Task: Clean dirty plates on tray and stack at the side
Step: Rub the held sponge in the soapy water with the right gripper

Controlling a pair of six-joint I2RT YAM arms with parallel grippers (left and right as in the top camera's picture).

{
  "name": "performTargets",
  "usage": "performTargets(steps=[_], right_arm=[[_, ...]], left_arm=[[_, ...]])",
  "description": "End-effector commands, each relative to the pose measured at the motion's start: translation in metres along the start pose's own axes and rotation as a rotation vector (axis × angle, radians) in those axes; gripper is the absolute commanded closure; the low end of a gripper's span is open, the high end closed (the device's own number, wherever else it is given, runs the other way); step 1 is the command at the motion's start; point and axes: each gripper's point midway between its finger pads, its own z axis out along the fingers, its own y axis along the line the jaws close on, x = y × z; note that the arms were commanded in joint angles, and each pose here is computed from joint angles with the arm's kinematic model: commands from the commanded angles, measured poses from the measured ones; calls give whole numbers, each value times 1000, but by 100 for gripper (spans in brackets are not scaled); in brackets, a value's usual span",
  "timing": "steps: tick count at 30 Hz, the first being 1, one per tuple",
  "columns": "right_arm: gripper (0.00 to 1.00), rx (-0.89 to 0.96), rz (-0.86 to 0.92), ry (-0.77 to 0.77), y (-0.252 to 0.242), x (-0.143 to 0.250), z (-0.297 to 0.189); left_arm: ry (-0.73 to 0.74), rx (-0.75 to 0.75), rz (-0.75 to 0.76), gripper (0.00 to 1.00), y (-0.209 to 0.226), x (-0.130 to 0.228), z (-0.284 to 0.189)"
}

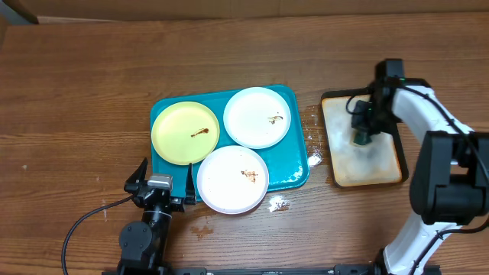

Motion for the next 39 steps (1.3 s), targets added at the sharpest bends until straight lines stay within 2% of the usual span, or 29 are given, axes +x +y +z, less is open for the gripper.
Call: performTargets(steps=[1, 5, 9, 14, 20, 23, 26, 27, 32, 39], right_arm=[[96, -17, -157, -16, 28, 1, 0], [96, -5, -163, -12, 34, 4, 0], [59, 11, -120, 13, 23, 8, 0], [40, -7, -77, 30, 11, 9, -1], [40, -16, -78, 31, 13, 8, -4], [35, -18, -92, 29, 19, 6, -11], [28, -24, -105, 26, 26, 5, -20], [15, -28, -108, 27, 28, 6, -23], [16, -46, -86, 46, 31, 12, -30], [28, -29, -27, 107, 24, 26, -31]], left_arm=[[-8, -13, 20, 0, 3, -1, 0], [-8, -13, 20, 0, 3, -1, 0], [-8, -14, 20, 0, 3, -1, 0], [-8, -13, 20, 0, 3, -1, 0], [-8, -13, 20, 0, 3, -1, 0], [-8, -13, 20, 0, 3, -1, 0], [-8, -13, 20, 0, 3, -1, 0], [-8, -13, 20, 0, 3, -1, 0], [-8, -13, 20, 0, 3, -1, 0], [-8, -13, 20, 0, 3, -1, 0]])
